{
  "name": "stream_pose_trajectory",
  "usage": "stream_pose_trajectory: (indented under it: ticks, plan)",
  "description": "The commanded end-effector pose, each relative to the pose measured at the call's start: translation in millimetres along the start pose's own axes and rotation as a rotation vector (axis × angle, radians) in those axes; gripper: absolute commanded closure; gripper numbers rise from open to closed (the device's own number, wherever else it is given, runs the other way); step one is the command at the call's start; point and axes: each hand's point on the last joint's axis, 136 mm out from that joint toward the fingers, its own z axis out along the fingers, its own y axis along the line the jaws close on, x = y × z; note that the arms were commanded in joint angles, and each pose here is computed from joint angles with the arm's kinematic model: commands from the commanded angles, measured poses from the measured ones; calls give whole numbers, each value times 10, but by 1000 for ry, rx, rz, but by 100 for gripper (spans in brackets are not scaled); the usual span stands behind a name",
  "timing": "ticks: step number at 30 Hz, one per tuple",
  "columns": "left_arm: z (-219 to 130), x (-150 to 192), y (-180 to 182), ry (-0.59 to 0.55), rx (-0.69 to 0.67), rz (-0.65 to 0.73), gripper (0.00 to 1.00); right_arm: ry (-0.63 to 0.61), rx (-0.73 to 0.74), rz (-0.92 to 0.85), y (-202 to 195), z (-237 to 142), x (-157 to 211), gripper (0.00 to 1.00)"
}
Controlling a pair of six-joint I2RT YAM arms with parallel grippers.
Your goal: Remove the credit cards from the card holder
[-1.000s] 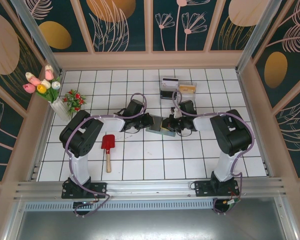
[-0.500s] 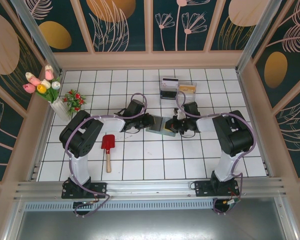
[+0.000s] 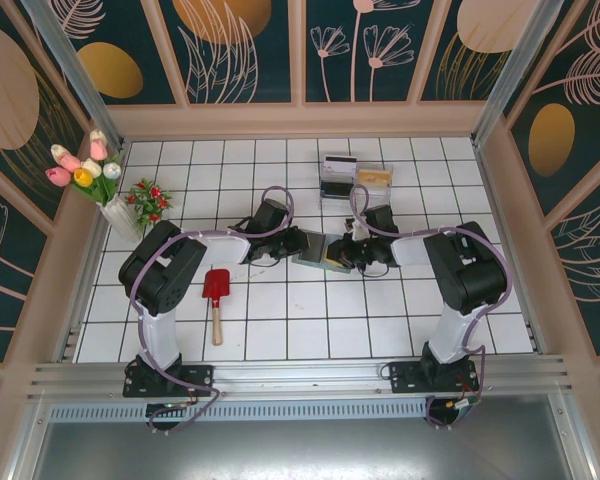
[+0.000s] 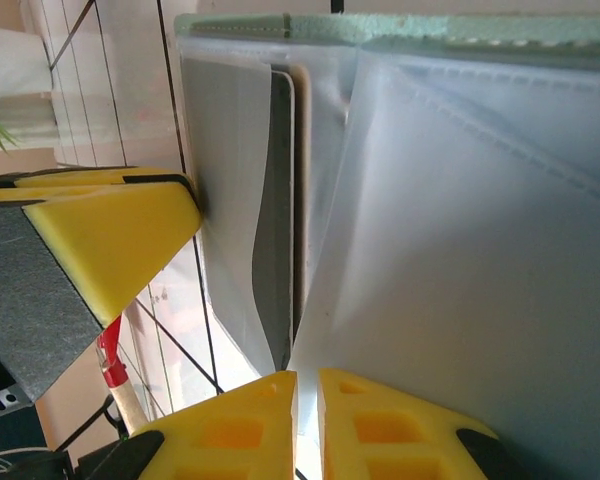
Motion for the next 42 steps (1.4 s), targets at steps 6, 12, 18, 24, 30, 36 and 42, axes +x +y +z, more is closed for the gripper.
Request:
stream_pose_trajectory:
  ticks: [6, 12, 18, 24, 30, 36, 42]
  plan:
    - [25, 467, 697, 135, -236, -73, 82, -140, 103, -34, 144, -199, -240, 86]
    - [27, 453, 691, 133, -236, -71, 81, -241, 223, -54, 165, -427, -395, 84]
    - [27, 444, 684, 132, -237, -69, 82, -207, 197, -72, 434, -242, -391, 83]
    - [21, 460, 698, 133, -239, -71, 83, -164, 125, 19, 461, 5, -341, 83]
    - [27, 479, 720, 138, -243, -74, 85, -121, 82, 49, 434, 167, -285, 83]
    - [22, 491, 753, 140, -255, -77, 85, -90, 118, 64, 244, 174, -165, 83]
    - [13, 495, 804, 134, -279, -82, 86, -90, 127, 34, 111, 62, -79, 81]
